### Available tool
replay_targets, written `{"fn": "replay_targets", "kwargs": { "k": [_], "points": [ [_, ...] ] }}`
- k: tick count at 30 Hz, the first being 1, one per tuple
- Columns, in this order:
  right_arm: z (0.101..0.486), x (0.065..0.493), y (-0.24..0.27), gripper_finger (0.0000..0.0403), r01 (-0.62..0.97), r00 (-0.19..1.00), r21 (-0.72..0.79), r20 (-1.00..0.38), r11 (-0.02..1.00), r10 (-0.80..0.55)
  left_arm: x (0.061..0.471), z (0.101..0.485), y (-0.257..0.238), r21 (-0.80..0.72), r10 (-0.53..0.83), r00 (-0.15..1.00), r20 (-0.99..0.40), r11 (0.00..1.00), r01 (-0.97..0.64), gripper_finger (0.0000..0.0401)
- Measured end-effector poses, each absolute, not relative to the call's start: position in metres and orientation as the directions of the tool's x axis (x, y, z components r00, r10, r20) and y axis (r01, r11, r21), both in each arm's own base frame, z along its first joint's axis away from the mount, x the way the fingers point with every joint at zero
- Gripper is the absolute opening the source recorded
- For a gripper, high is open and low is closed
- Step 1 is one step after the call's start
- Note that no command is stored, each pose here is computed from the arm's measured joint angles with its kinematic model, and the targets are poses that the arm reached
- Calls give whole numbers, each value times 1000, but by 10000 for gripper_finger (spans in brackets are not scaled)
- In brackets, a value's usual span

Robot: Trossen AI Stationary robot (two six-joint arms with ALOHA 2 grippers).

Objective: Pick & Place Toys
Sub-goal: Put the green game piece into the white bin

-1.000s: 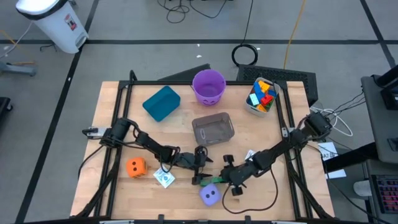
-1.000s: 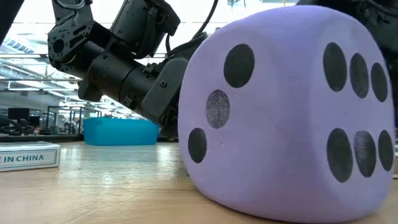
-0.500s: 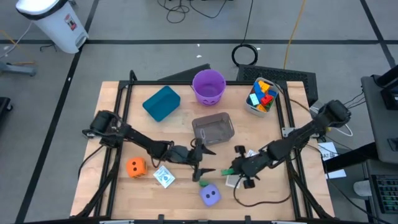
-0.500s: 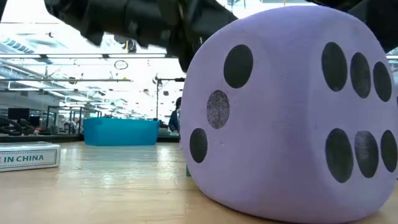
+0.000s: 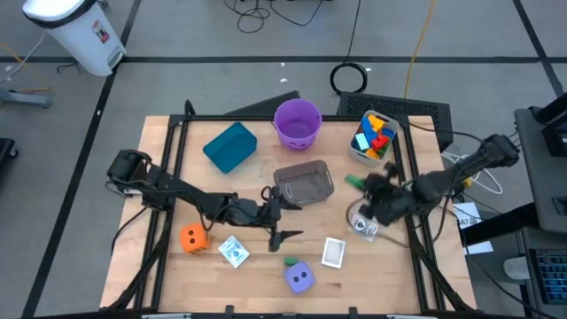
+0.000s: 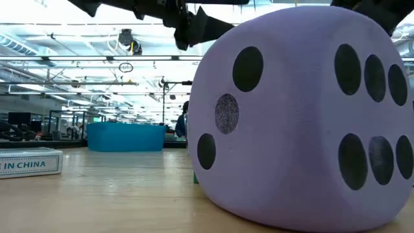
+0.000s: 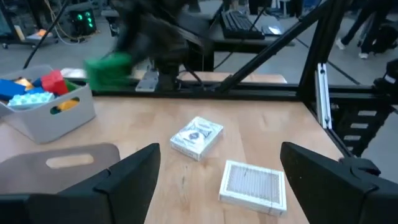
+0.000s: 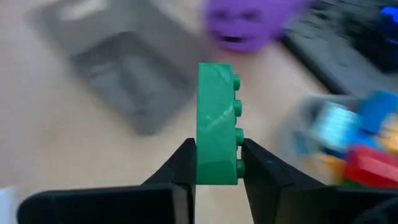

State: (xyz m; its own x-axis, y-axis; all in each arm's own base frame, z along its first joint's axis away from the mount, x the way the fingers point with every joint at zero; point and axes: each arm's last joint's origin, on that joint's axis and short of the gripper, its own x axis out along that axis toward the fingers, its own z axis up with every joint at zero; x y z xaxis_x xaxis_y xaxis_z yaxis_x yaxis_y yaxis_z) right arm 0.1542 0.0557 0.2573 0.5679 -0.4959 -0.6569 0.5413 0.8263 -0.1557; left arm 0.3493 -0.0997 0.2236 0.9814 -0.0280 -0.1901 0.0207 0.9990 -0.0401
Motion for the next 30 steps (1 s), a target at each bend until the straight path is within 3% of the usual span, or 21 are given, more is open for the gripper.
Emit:
{"fn": "replay_targets", "kwargs": {
  "k": [5, 10, 17, 25, 30],
  "points": [
    [263, 138, 15, 72, 733, 421, -209, -608, 647, -673, 348, 217, -98, -68, -14, 968, -251, 998, -3, 340],
    [251, 132, -30, 67, 833, 258, -256, -604, 490, -754, 347, 214, -97, -78, -11, 960, -280, 997, -12, 340],
    [212, 129, -90, 83, 869, 209, -229, -634, 439, -744, 347, 213, -97, -73, -9, 956, -294, 997, -13, 340],
    [201, 109, -128, 92, 944, 64, -232, -568, 234, -821, 347, 213, -97, -73, -10, 956, -293, 997, -12, 340],
    [200, 109, -129, 129, 927, 61, -271, -573, 260, -817, 347, 213, -97, -72, -10, 956, -292, 997, -12, 340]
  ]
}}
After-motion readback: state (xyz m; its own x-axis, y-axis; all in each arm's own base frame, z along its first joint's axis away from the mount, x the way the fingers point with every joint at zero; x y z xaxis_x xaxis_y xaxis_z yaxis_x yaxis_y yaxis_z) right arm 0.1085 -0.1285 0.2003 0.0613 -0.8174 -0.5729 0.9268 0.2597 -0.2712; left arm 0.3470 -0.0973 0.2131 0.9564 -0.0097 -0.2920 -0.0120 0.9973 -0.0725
